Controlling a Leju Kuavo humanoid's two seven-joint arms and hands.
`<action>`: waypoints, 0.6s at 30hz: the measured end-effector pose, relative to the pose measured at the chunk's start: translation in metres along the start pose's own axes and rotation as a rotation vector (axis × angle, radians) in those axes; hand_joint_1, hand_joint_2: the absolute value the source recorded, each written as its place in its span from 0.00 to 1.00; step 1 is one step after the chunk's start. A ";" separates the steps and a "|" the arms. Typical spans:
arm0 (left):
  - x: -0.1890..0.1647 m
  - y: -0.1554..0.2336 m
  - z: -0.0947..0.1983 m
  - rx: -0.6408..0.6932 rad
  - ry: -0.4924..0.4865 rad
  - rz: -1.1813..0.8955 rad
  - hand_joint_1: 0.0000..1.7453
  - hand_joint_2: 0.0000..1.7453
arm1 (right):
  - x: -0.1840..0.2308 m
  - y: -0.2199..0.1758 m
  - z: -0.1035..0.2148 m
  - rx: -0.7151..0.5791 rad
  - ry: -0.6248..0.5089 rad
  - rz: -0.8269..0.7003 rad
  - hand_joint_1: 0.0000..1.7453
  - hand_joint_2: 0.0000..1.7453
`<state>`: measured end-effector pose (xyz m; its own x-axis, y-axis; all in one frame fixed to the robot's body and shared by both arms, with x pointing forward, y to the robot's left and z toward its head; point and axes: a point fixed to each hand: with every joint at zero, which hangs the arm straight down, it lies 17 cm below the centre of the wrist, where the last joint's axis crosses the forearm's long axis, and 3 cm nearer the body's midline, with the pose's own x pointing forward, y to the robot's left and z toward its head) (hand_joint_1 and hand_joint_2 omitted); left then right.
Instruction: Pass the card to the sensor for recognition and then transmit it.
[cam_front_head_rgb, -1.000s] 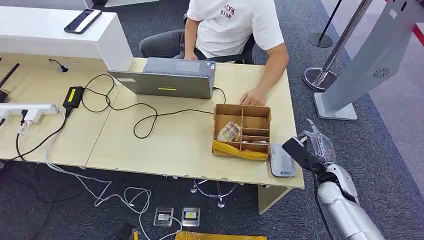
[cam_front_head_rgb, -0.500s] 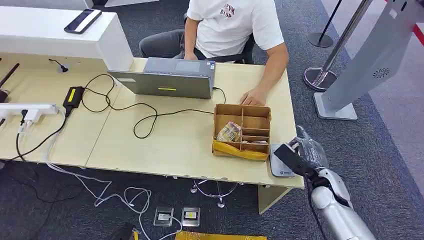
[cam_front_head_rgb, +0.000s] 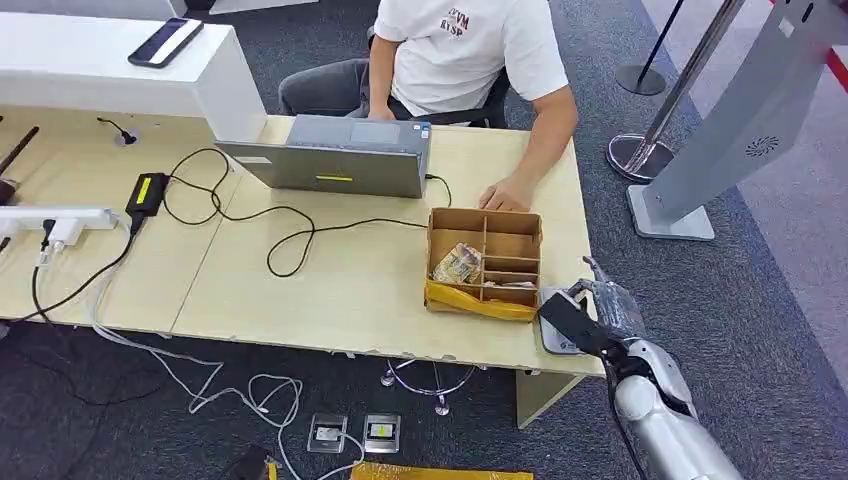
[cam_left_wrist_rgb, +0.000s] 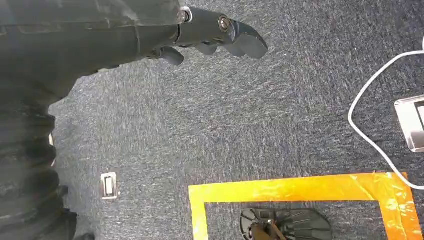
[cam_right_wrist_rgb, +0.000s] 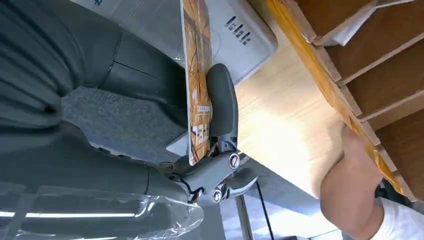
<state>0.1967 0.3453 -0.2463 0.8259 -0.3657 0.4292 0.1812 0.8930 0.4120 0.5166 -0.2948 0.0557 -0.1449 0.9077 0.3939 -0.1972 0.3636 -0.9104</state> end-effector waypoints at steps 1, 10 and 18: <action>0.000 0.000 0.000 0.000 0.001 0.001 0.00 1.00 | 0.000 0.000 0.000 0.001 -0.001 0.000 1.00 1.00; 0.000 0.000 0.000 -0.001 0.002 0.005 0.00 1.00 | 0.004 0.005 -0.001 0.004 -0.007 -0.009 1.00 1.00; -0.001 0.000 0.000 0.002 0.006 0.012 0.00 1.00 | 0.003 0.008 -0.001 -0.001 -0.003 -0.019 1.00 1.00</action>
<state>0.1957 0.3459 -0.2466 0.8309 -0.3534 0.4297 0.1702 0.8967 0.4085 0.5155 -0.2891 0.0490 -0.1444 0.8998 0.4117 -0.1986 0.3812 -0.9029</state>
